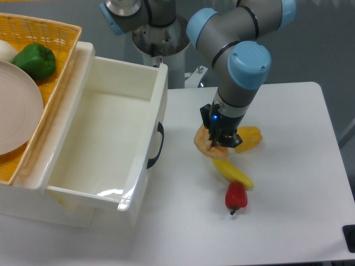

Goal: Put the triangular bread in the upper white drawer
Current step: 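Lower the gripper onto the triangular bread beside the yellow pepper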

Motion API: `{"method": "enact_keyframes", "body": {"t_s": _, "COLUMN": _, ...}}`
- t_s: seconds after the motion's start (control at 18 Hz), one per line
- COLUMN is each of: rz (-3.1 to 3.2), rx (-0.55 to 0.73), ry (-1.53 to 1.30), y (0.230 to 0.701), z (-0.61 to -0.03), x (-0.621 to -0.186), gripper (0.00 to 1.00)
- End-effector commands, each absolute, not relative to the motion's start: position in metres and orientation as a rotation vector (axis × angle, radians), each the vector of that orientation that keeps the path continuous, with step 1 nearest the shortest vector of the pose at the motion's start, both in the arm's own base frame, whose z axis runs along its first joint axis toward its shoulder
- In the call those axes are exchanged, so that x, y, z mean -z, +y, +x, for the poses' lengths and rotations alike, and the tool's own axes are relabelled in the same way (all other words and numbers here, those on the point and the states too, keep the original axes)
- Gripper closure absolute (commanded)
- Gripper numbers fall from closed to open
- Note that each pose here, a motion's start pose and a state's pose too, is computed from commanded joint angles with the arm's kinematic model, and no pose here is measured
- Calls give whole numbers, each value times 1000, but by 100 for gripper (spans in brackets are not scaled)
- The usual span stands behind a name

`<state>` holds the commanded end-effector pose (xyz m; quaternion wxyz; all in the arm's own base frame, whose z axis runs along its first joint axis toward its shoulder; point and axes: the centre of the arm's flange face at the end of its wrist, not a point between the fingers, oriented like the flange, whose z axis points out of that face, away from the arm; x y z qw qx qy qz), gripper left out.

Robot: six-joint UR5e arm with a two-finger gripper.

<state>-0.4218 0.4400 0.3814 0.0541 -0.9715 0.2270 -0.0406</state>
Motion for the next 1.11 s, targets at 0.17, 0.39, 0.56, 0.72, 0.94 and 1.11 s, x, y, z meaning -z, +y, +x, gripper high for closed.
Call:
{"method": "enact_keyframes", "body": {"t_s": 0.17, "rz": -2950, "rx": 115, "ry": 680, "y": 439, "z": -424, "x": -385, "gripper": 91}}
{"method": "enact_keyframes", "body": {"t_s": 0.39, "rz": -2955, "rx": 120, "ry": 660, "y": 440, "z": -423, "x": -384, "gripper": 91}}
{"method": "enact_keyframes", "body": {"t_s": 0.56, "rz": -2959, "rx": 118, "ry": 633, "y": 442, "z": -421, "x": -385, "gripper": 91}}
{"method": "enact_keyframes", "body": {"t_s": 0.72, "rz": -2959, "rx": 114, "ry": 626, "y": 441, "z": -423, "x": -387, "gripper": 91}}
{"method": "enact_keyframes", "body": {"t_s": 0.94, "rz": -2958, "rx": 105, "ry": 614, "y": 439, "z": -427, "x": -390, "gripper": 91}}
{"method": "enact_keyframes", "body": {"t_s": 1.11, "rz": -2955, "rx": 102, "ry": 597, "y": 438, "z": -429, "x": -391, "gripper": 91}}
